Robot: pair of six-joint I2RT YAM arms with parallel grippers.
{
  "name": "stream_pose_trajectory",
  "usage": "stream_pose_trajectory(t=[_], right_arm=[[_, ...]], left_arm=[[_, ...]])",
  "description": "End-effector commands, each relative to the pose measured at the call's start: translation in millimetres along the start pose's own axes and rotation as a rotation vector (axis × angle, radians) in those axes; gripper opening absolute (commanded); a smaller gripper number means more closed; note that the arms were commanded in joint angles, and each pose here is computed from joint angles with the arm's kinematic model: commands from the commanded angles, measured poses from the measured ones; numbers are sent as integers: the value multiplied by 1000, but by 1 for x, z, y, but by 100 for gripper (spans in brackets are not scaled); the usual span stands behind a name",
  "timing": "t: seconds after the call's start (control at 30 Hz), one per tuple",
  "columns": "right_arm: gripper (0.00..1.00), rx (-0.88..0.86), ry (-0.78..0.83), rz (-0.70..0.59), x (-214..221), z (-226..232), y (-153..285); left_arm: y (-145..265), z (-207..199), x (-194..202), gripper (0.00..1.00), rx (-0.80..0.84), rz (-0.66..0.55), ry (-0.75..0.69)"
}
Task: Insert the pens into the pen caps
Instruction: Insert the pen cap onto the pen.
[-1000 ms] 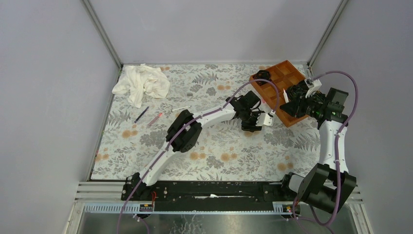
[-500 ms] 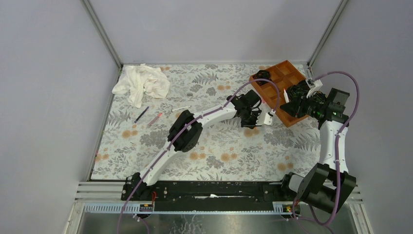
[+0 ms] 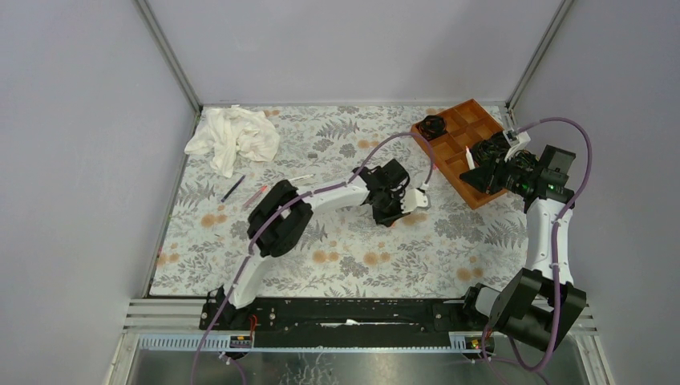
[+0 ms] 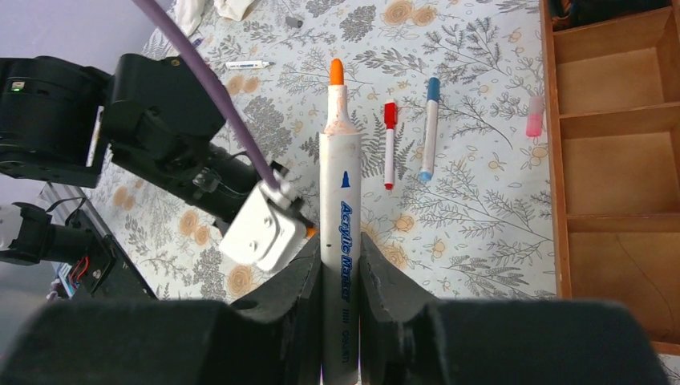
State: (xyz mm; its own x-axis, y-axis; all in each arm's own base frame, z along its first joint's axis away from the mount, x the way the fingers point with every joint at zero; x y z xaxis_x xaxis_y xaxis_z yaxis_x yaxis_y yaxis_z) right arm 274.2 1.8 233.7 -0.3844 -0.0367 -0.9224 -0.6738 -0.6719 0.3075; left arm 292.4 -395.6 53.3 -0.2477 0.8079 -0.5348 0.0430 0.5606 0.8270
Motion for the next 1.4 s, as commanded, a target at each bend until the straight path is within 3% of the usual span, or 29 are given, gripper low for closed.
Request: stream_pose_trajectory(t=[0.0, 0.17, 0.27, 0.37, 0.43, 0.8, 1.03, 1.37], right_arm=[[0, -44, 15, -33, -12, 5, 3], [0, -65, 3, -38, -11, 7, 2], [0, -74, -1, -46, -12, 9, 1], [0, -78, -5, -54, -12, 11, 1], [0, -82, -8, -56, -12, 11, 1], [0, -100, -23, -52, -10, 11, -2], [0, -108, -24, -53, -10, 12, -3], [0, -115, -19, -58, -11, 14, -2]], left_arm=[[18, -5, 33, 0, -175, 11, 377], [22, -18, 105, 0, -374, 63, 689], [30, -15, 129, 0, -534, 79, 836], [33, -16, 140, 1, -594, 96, 911], [33, -15, 143, 15, -631, 109, 956], [22, -12, 141, 28, -595, 258, 915], [23, -10, 150, 31, -617, 387, 870], [13, -6, 150, 31, -612, 481, 835]])
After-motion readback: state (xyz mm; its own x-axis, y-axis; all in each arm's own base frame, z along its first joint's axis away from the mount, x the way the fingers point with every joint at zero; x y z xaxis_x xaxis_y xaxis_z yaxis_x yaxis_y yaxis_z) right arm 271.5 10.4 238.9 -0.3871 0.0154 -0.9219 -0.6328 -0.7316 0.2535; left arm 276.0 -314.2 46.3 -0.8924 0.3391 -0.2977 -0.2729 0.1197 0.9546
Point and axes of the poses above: each gripper's point midway between its finger pads, its own y axis back along the fingers, its own z axis along the line the jaws close on, x = y × z, the point moved 4 cm from there along y, back along the fingers, and after that the axes turned 13 degrees about y, right-handed, at the moved point
